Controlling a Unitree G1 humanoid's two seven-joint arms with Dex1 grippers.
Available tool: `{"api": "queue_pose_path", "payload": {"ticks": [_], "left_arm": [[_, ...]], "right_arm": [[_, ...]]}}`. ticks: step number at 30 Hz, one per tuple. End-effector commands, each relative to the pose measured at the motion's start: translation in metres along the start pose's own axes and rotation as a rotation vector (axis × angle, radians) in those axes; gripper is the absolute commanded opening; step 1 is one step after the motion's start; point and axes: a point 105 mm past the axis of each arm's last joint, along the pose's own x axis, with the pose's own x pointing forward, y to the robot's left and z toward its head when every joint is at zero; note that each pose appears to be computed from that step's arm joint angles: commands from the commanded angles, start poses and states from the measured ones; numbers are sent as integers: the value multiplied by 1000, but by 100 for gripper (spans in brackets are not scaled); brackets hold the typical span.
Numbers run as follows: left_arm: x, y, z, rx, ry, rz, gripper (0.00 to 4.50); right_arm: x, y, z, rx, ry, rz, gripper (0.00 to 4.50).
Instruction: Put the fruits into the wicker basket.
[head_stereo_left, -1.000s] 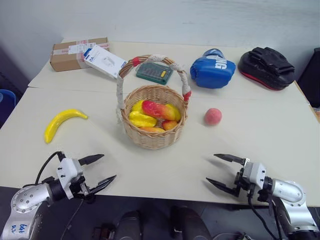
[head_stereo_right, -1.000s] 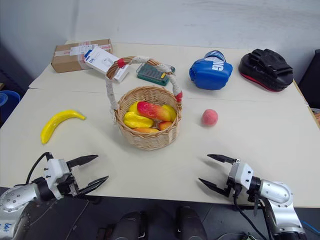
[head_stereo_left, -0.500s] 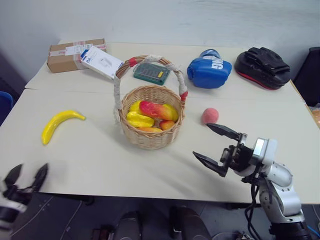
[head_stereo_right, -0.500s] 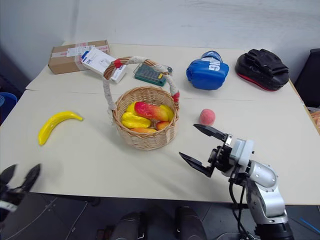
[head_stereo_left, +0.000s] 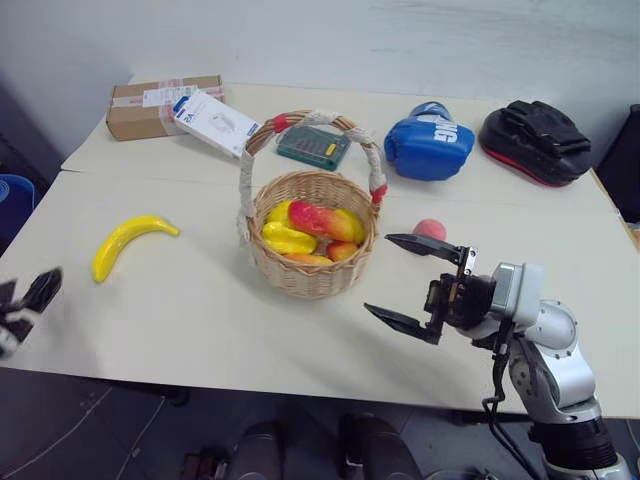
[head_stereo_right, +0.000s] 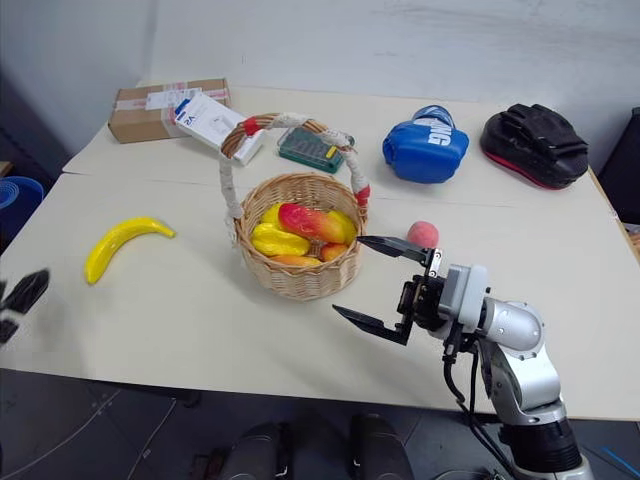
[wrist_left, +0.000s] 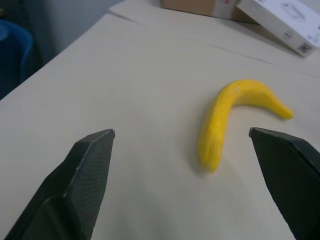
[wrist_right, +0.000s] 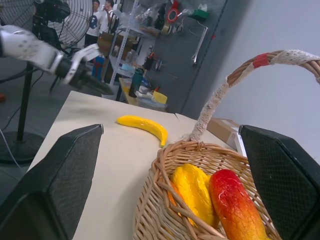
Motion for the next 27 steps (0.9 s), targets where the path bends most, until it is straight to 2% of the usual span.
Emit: {"api": "queue_pose_path", "payload": {"ticks": [1, 4, 7, 10, 16, 20, 21, 24, 27], "left_arm": [[26, 1, -12, 47, 205, -20, 450], [47, 5, -18, 92, 273, -10, 450], [63, -6, -31, 124, 335, -93, 450], [68, -5, -39, 156, 391, -109, 395], [67, -5, -35, 180, 366, -176, 203], [54, -7, -21, 190, 237, -295, 73], [49, -6, -17, 199, 204, -319, 54], [29, -12, 0, 308, 117, -438, 53], [-3, -46, 16, 372, 75, -689, 53]], "right_arm": [[3, -2, 2, -42, -2, -8, 449], [4, -3, 1, -41, 2, -19, 449], [4, -4, 0, -59, 17, -36, 449], [3, -6, 1, -71, 29, -52, 450], [1, -9, 3, -80, 36, -115, 450], [-3, -11, 2, -79, 46, -147, 450], [-4, -11, 3, -78, 42, -154, 450], [-12, -20, 6, -81, 43, -235, 450], [-23, -24, 3, -88, 88, -267, 450]]}}
